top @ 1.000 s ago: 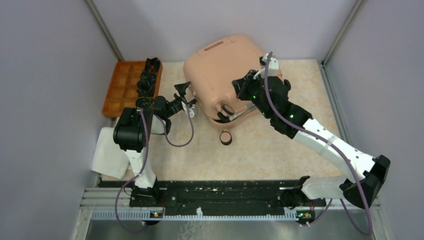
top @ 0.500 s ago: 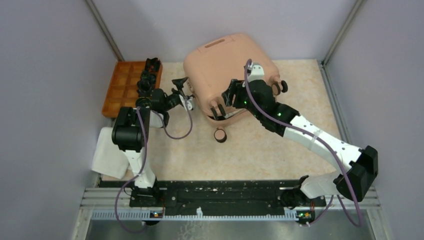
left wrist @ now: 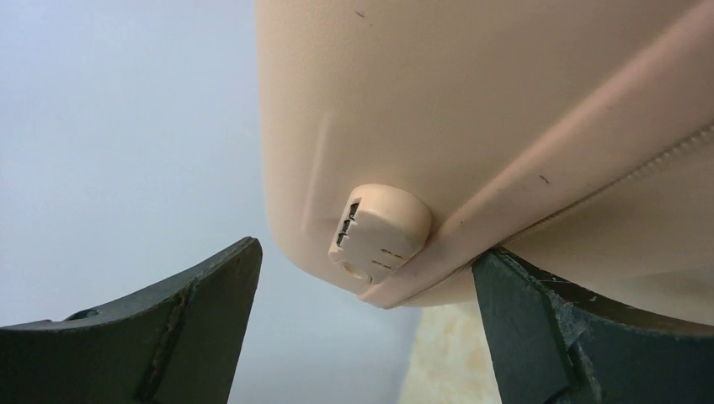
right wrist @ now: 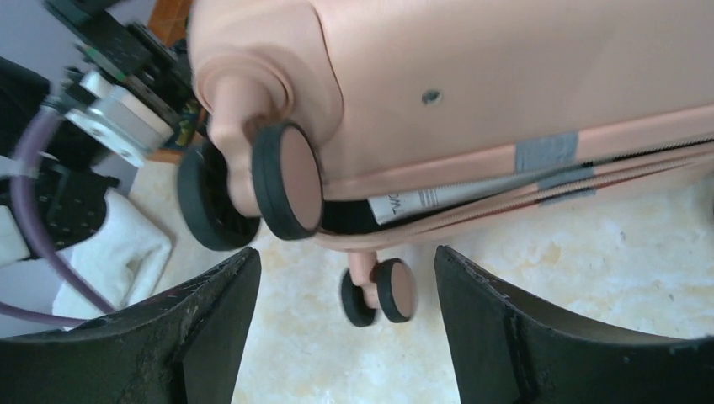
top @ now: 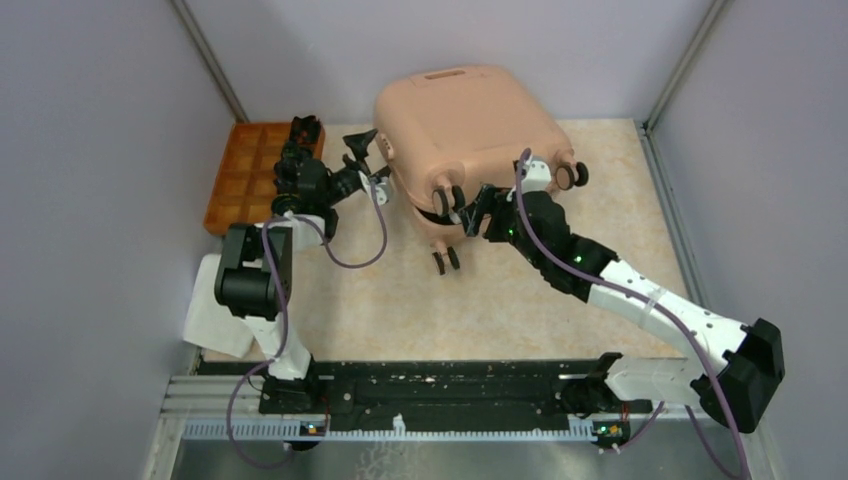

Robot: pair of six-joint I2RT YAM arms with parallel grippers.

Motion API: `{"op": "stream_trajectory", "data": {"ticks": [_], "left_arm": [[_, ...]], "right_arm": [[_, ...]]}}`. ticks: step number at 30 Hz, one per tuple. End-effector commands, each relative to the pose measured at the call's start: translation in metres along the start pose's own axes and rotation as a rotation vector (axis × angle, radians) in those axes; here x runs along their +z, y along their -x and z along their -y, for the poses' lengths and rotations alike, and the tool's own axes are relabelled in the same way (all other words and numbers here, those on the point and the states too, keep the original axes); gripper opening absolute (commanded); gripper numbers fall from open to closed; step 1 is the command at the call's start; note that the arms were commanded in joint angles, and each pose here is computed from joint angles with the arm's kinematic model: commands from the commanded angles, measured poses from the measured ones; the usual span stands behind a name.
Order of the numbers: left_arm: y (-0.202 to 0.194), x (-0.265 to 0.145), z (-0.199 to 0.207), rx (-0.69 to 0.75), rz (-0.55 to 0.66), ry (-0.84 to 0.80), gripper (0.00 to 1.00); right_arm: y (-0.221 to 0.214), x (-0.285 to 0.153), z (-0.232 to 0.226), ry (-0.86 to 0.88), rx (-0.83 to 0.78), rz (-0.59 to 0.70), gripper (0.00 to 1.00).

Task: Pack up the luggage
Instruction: Zip the luggage at the center of the board.

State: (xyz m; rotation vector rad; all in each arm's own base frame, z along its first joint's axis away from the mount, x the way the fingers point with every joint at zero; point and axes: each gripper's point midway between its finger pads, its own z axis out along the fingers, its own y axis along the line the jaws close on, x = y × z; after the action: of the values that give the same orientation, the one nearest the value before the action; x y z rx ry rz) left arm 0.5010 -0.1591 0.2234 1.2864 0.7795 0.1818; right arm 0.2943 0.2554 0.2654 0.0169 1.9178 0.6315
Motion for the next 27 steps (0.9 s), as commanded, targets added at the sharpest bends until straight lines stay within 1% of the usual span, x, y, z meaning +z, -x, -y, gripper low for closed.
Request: {"op": "stream_trajectory", "data": {"ticks": [1, 4, 6, 8, 11, 13, 17, 20, 23, 25, 27], "left_arm": [[0.206, -0.046, -0.206, 0.710, 0.365, 0.540, 0.99], [0.215, -0.049, -0.195, 0.729, 0.384, 0.507, 0.98], [0.224, -0.052, -0.192, 0.740, 0.399, 0.502, 0.98], [0.228, -0.052, -0.186, 0.757, 0.403, 0.483, 0.98], [0.231, -0.054, -0.176, 0.767, 0.407, 0.454, 0.98], [0.233, -0.057, -0.172, 0.767, 0.406, 0.444, 0.98], [0.232, -0.065, -0.159, 0.752, 0.385, 0.420, 0.99], [0.232, -0.070, -0.147, 0.754, 0.377, 0.405, 0.99], [0.229, -0.076, -0.130, 0.704, 0.356, 0.350, 0.99], [0.225, -0.077, -0.120, 0.697, 0.333, 0.299, 0.99], [0.224, -0.079, -0.117, 0.652, 0.327, 0.281, 0.98]], "right_arm": [[0.006, -0.008, 0.000, 0.026, 0.074, 0.047, 0.76], [-0.016, -0.010, 0.010, 0.021, 0.094, 0.009, 0.75], [-0.032, -0.012, 0.021, 0.013, 0.118, 0.000, 0.71], [-0.043, -0.015, 0.032, -0.002, 0.153, 0.014, 0.66], [-0.045, -0.017, 0.037, 0.023, 0.209, 0.076, 0.61], [-0.041, -0.017, 0.039, 0.009, 0.225, 0.093, 0.61], [-0.026, -0.018, 0.027, 0.062, 0.232, 0.141, 0.62], [-0.022, -0.017, 0.022, 0.076, 0.245, 0.147, 0.64], [-0.025, -0.013, 0.022, 0.066, 0.247, 0.130, 0.65], [-0.029, -0.009, 0.022, 0.069, 0.259, 0.130, 0.65], [-0.036, -0.004, 0.024, 0.060, 0.274, 0.122, 0.65]]}}
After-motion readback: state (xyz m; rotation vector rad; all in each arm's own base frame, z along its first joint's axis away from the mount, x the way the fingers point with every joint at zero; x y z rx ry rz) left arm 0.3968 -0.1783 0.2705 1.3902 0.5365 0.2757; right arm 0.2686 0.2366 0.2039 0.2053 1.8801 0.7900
